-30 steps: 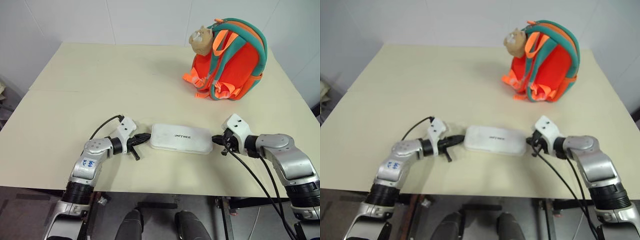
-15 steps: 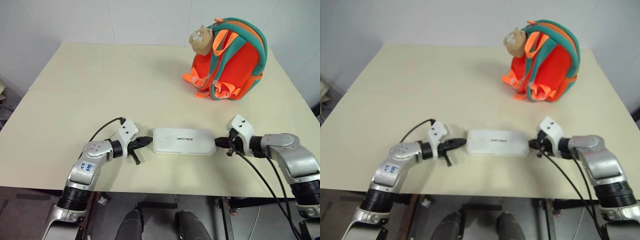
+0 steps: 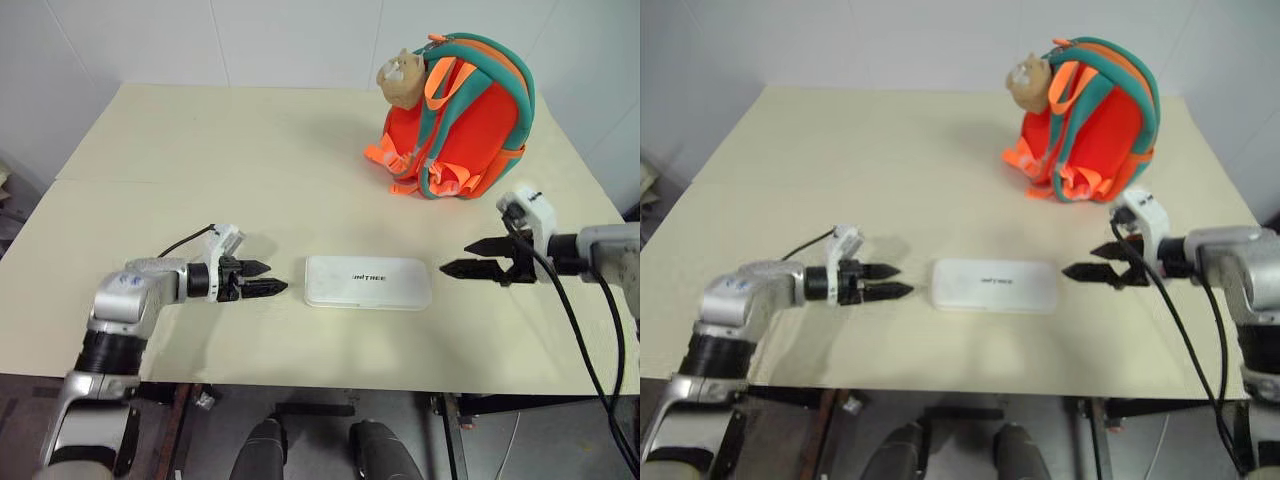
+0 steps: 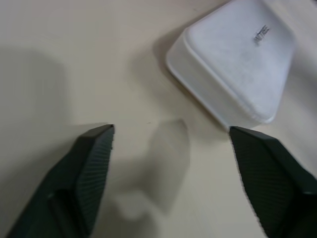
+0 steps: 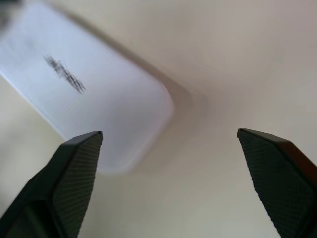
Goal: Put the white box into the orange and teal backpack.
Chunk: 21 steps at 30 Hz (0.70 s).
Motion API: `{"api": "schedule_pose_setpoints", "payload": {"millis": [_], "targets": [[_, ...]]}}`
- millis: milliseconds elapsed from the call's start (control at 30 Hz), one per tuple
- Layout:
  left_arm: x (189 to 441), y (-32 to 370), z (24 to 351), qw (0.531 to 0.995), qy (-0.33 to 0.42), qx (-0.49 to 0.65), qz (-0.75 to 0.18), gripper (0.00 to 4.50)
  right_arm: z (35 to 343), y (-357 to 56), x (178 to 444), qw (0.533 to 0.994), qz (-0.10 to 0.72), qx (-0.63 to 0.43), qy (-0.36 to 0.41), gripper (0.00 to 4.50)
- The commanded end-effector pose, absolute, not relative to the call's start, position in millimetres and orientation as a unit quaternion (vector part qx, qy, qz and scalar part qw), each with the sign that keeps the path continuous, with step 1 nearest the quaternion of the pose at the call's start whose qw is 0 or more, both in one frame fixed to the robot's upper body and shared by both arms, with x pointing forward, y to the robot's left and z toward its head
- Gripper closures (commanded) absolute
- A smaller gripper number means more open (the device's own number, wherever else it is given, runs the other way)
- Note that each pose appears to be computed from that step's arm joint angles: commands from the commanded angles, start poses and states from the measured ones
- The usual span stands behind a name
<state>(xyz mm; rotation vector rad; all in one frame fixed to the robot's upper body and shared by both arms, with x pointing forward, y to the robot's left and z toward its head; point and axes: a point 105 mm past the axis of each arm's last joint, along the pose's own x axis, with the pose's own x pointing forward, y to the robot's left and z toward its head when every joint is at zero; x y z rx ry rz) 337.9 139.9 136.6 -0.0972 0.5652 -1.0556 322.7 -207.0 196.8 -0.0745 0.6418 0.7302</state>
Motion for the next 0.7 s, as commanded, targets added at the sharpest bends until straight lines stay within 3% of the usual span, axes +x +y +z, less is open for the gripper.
{"api": "schedule_pose_setpoints", "payload": {"millis": [33, 267, 700], "targets": [[345.2, 126.5, 137.8, 0.817, 0.279, -0.089, -0.497, 0.04, 194.0, -188.2, 318.8, 0.869, 0.373, 0.005, 0.325, 0.0], [338.9, 99.4, 124.1, 0.788, 0.322, -0.106, -0.514, 0.04, 169.6, -183.8, 320.2, 0.861, 0.354, -0.008, 0.364, 0.0], [319.7, 82.1, 112.6, 0.735, 0.39, -0.164, -0.53, 0.04, 166.4, -175.0, 315.8, 0.851, 0.375, -0.003, 0.367, 0.0]]}}
